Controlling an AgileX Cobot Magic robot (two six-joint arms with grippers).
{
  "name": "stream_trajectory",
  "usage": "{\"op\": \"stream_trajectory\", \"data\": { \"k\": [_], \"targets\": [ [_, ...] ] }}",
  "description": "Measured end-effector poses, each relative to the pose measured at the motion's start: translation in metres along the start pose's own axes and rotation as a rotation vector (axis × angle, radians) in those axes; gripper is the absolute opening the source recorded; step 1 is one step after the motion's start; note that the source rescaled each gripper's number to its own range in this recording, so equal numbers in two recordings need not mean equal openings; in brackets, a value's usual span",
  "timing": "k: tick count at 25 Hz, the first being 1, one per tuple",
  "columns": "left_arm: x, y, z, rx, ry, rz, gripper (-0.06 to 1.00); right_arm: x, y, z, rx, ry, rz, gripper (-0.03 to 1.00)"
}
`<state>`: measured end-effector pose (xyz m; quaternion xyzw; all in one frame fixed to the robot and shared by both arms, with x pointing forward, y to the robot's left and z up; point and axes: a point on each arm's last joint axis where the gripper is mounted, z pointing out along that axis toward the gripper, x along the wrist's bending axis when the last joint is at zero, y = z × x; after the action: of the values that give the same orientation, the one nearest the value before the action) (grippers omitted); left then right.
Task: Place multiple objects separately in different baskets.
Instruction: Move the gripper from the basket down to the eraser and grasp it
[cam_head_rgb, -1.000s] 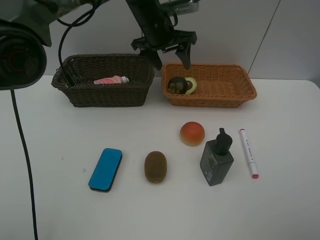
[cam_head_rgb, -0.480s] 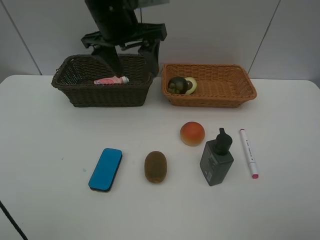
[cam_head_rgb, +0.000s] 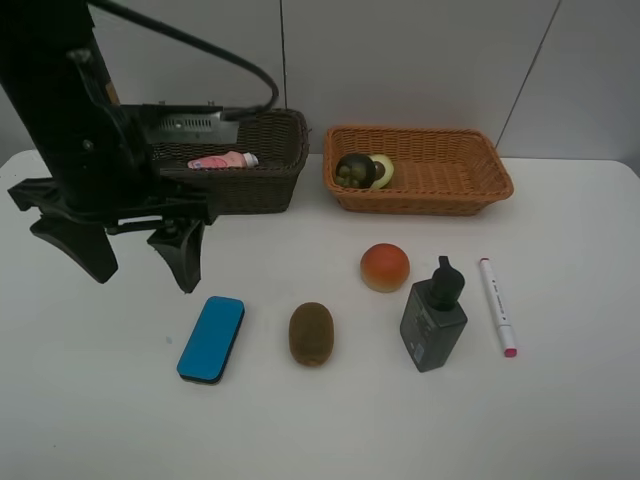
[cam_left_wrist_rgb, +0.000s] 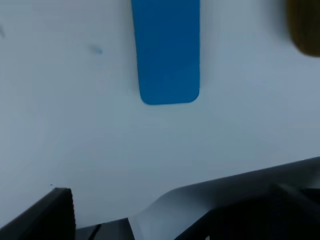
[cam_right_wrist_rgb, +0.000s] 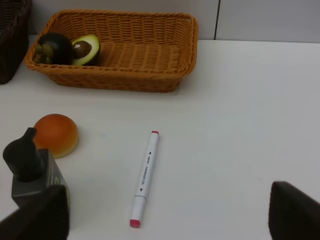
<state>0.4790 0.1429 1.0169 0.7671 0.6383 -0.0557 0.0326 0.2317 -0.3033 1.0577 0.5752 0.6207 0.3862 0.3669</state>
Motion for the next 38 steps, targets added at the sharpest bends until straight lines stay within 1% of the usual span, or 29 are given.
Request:
{"op": "stream_trajectory", "data": {
  "k": [4,6,9,12,14,16,20,25,28,31,35,38],
  "targets": [
    [0.005,-0.009,0.027,-0.002,-0.026,-0.021,0.93,0.0,0.0,0.0,0.0,0.0,0.0,1.0],
    [0.006,-0.011,0.035,-0.014,-0.037,-0.014,0.93,0.0,0.0,0.0,0.0,0.0,0.0,1.0],
    [0.006,-0.01,0.039,-0.05,-0.055,0.002,0.93,0.0,0.0,0.0,0.0,0.0,0.0,1.0],
    [0.004,-0.006,0.039,-0.097,-0.068,0.038,0.93,0.0,0.0,0.0,0.0,0.0,0.0,1.0],
    [0.004,-0.003,0.041,-0.108,-0.07,0.047,0.93,0.0,0.0,0.0,0.0,0.0,0.0,1.0],
    [0.004,-0.001,0.049,-0.088,-0.062,0.052,0.93,0.0,0.0,0.0,0.0,0.0,0.0,1.0],
    [0.001,0.01,0.076,-0.037,-0.041,0.071,0.93,0.0,0.0,0.0,0.0,0.0,0.0,1.0],
    [-0.021,0.027,0.106,-0.009,-0.029,0.116,0.93,0.0,0.0,0.0,0.0,0.0,0.0,1.0],
    [-0.024,0.035,0.118,0.008,-0.007,0.115,0.93,0.0,0.0,0.0,0.0,0.0,0.0,1.0],
    [-0.023,0.038,0.117,0.01,0.027,0.124,0.93,0.0,0.0,0.0,0.0,0.0,0.0,1.0],
    [-0.02,0.037,0.114,0.049,0.068,0.119,0.93,0.0,0.0,0.0,0.0,0.0,0.0,1.0],
    [-0.019,0.037,0.114,0.052,0.082,0.109,0.93,0.0,0.0,0.0,0.0,0.0,0.0,1.0]
  ]
}}
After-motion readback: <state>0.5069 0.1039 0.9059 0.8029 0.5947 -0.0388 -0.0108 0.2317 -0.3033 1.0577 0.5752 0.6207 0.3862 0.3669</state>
